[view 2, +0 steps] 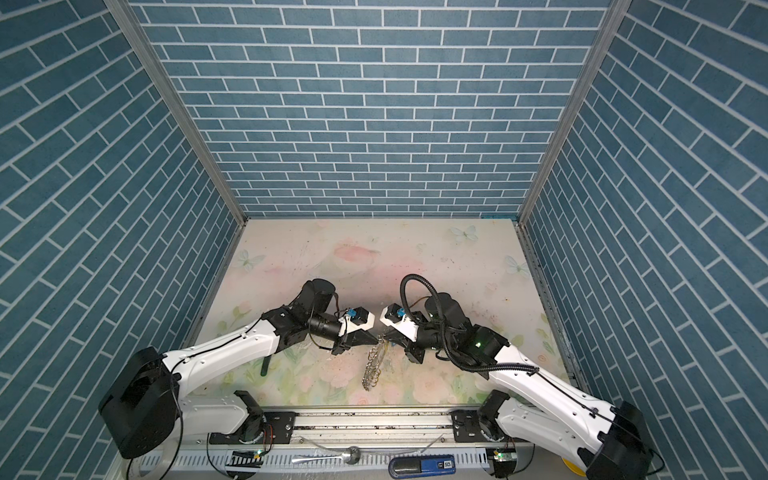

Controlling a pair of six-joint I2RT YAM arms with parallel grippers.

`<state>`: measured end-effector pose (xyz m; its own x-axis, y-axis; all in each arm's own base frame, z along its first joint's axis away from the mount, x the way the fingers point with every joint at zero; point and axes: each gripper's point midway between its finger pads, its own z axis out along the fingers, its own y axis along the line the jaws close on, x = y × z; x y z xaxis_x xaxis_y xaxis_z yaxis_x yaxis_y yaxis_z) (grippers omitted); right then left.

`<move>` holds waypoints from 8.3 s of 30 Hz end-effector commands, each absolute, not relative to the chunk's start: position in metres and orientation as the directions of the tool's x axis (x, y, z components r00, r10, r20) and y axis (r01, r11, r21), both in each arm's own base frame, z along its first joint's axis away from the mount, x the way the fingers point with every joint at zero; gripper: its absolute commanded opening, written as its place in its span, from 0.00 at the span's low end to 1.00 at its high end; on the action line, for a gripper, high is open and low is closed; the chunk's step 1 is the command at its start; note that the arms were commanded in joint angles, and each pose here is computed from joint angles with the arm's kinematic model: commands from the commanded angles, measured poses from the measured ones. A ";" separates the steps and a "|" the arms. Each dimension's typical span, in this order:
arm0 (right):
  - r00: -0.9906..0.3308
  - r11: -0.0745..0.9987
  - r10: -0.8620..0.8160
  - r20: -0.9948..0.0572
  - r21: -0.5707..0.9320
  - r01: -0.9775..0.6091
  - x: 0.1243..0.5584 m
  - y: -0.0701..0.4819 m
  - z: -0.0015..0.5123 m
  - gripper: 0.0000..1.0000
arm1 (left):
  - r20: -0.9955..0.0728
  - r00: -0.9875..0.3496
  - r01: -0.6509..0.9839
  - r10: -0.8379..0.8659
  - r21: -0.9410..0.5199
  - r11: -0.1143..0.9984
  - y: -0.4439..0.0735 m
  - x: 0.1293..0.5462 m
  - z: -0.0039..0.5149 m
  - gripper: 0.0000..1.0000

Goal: Put the keys on the keyring

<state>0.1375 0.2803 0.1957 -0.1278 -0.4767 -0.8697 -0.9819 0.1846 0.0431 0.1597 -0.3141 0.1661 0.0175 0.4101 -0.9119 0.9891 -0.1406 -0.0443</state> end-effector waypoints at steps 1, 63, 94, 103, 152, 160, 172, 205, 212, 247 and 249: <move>-0.080 0.156 -0.470 -0.879 0.007 -0.988 0.137 0.283 0.203 0.00 | -0.924 0.041 0.986 0.381 -0.023 -0.164 -0.314 0.157 0.173 0.00; 0.060 0.115 -0.532 -0.845 -0.143 -0.983 0.120 0.279 0.209 0.00 | -0.919 0.027 0.984 0.392 -0.046 -0.173 -0.314 0.156 0.169 0.00; -0.089 0.117 -0.461 -0.883 0.039 -0.992 0.123 0.284 0.220 0.00 | -0.920 0.039 0.984 0.389 -0.032 -0.174 -0.313 0.156 0.169 0.00; -0.100 0.140 -0.478 -0.873 0.036 -0.989 0.128 0.285 0.215 0.00 | -0.921 0.039 0.984 0.387 -0.032 -0.177 -0.313 0.156 0.170 0.00; -0.096 0.126 -0.477 -0.874 0.040 -0.991 0.129 0.288 0.213 0.00 | -0.922 0.037 0.983 0.386 -0.036 -0.180 -0.313 0.155 0.170 0.00; -0.095 0.115 -0.489 -0.867 0.044 -0.992 0.128 0.289 0.209 0.00 | -0.922 0.037 0.983 0.386 -0.036 -0.180 -0.313 0.155 0.170 0.00; 0.000 0.069 -0.497 -0.868 -0.040 -0.997 0.125 0.293 0.208 0.00 | -0.921 0.027 0.981 0.388 -0.050 -0.187 -0.314 0.155 0.170 0.00; 0.141 -0.017 -0.624 -0.769 -0.167 -0.986 0.102 0.283 0.180 0.00 | -0.918 0.004 0.987 0.397 -0.059 -0.147 -0.312 0.163 0.168 0.00; 0.180 -0.034 -0.647 -0.741 -0.208 -0.977 0.101 0.282 0.177 0.00 | -0.917 0.001 0.988 0.398 -0.061 -0.143 -0.313 0.164 0.168 0.00; 0.239 -0.115 -0.712 -0.660 -0.227 -0.967 0.088 0.277 0.169 0.00 | -0.920 -0.035 0.993 0.390 -0.075 -0.088 -0.310 0.175 0.172 0.00; 0.245 -0.121 -0.713 -0.657 -0.229 -0.966 0.088 0.278 0.168 0.00 | -0.920 -0.037 0.993 0.391 -0.077 -0.088 -0.310 0.175 0.171 0.00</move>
<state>0.1128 0.2843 0.1809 0.1960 -0.6856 -0.7012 -0.9600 0.0117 -0.2797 0.1568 -0.3093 0.1618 -0.0687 0.4201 -0.9049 0.9804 -0.1396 -0.1392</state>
